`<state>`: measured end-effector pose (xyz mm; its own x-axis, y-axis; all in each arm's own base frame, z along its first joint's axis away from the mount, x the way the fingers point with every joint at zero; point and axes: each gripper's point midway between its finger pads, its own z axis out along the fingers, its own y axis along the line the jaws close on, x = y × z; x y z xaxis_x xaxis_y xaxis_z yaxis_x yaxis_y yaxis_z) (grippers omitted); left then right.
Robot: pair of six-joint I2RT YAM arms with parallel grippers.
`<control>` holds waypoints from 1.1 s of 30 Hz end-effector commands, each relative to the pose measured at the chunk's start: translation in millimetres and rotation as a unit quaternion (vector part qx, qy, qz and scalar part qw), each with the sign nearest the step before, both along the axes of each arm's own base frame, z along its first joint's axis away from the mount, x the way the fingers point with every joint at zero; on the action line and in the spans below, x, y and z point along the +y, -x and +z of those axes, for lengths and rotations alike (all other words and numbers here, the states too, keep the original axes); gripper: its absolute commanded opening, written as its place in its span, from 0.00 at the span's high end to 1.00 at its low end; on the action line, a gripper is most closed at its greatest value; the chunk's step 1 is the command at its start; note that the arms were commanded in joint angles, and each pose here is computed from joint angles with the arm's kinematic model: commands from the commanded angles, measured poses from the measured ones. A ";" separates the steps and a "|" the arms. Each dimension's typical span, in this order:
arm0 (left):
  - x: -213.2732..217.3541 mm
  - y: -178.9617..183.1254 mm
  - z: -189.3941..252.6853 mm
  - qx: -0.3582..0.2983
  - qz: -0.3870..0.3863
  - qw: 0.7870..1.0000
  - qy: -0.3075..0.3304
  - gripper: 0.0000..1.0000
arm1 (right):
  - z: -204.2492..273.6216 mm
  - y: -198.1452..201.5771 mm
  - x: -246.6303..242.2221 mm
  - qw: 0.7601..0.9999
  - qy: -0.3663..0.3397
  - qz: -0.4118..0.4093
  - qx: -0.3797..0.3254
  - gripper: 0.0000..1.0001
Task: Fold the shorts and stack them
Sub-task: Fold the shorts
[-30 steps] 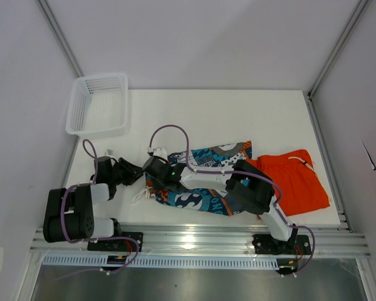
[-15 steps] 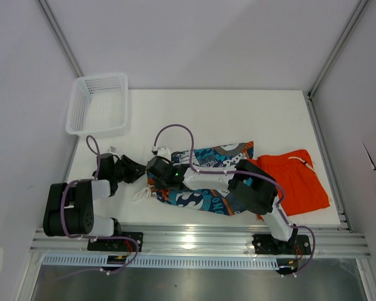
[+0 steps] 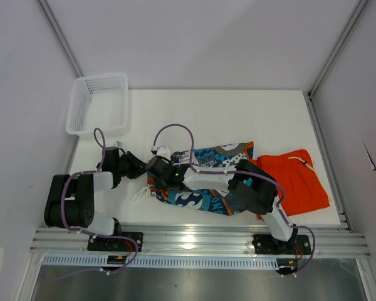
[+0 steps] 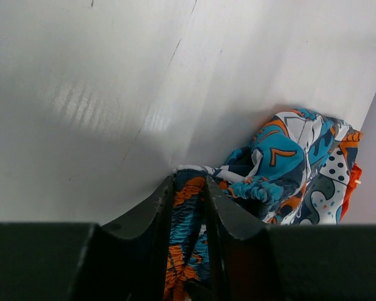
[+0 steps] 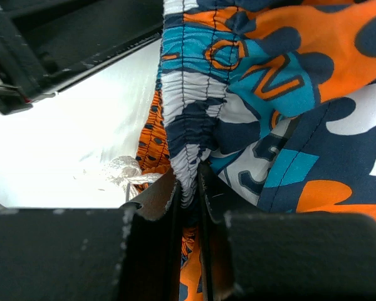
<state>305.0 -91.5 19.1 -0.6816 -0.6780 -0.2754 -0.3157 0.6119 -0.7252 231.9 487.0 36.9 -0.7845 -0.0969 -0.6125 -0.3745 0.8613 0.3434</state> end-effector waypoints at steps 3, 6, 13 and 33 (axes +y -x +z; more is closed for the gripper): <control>6.0 -3.1 -7.0 0.014 -0.002 0.999 -0.047 0.84 | 39.4 -1.4 13.2 0.999 -0.046 0.007 -0.025 0.88; -1.3 -4.0 -6.0 0.015 -0.008 0.998 -0.068 1.00 | 39.1 -2.5 11.6 0.999 -0.045 0.004 -0.025 0.88; -5.9 -6.3 7.3 -0.018 -0.007 0.999 -0.051 1.00 | 39.2 4.3 8.6 0.999 -0.039 0.008 -0.024 0.88; 9.6 1.6 15.6 -0.044 0.042 0.996 -0.061 1.00 | 66.6 46.0 23.7 0.997 -0.017 0.060 -0.042 0.87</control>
<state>292.0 -88.6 22.2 -0.6471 -0.6695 -0.3647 -0.3256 0.6752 -0.6619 194.4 495.4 70.9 -0.7519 -0.1673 -0.6377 -0.4609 0.8250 0.3270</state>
